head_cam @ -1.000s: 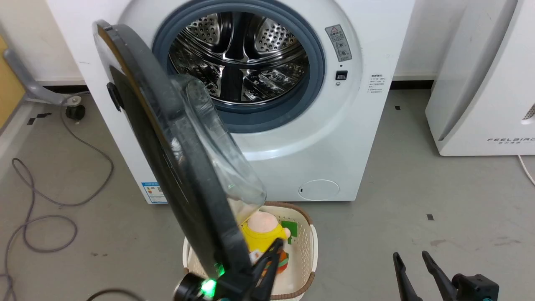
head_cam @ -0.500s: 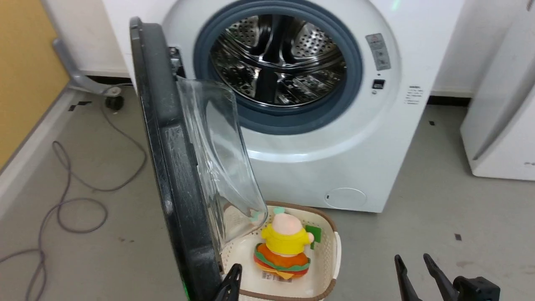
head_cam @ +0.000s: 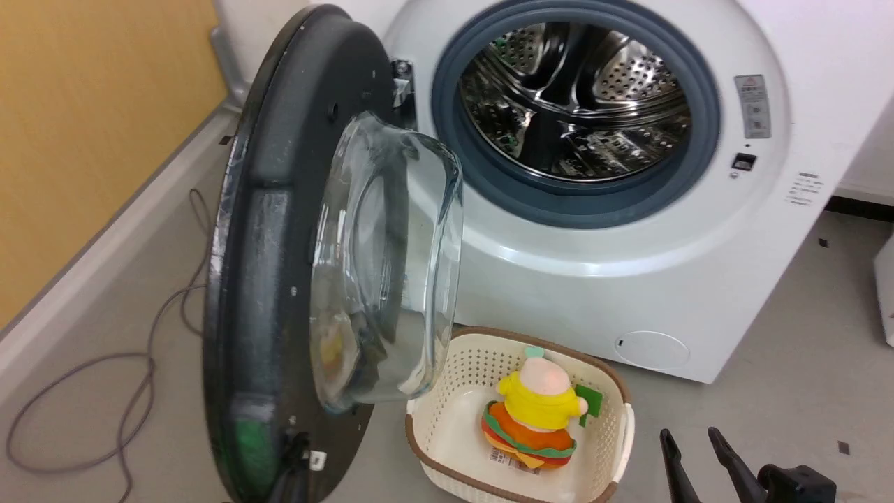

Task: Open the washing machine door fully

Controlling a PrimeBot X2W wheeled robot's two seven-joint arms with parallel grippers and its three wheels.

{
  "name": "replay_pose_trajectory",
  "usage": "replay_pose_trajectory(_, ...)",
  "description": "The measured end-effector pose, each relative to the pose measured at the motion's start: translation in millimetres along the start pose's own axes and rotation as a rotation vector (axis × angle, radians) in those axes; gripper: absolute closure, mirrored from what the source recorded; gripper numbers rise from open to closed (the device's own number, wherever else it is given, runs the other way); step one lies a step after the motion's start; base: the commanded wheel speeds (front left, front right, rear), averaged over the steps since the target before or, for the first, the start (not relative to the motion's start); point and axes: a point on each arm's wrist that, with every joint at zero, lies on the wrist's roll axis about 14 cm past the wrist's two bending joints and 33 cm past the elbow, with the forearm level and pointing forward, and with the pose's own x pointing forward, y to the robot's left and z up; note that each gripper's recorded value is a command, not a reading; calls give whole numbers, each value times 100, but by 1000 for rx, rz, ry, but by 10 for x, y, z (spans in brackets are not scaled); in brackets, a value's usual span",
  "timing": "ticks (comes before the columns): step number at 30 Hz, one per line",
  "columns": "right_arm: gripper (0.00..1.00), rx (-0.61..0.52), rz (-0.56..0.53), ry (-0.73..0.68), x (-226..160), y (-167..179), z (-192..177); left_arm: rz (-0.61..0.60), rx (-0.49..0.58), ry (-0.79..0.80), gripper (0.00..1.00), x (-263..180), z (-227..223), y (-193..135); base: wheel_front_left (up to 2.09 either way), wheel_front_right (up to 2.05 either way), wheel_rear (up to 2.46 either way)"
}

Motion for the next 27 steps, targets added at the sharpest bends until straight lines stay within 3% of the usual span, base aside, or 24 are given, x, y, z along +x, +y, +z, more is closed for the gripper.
replay_pose_trajectory(12, 0, 6, 20, 28, 70, 48, -85, 222, 40, -13, 100, 205, -11, 928, 0, 0, 0)
replay_pose_trajectory(27, 0, 25, -50, 53, 53, -184, -162, 351, 76, -20, 100, 804, 96, 1651, 0, 0, 0)
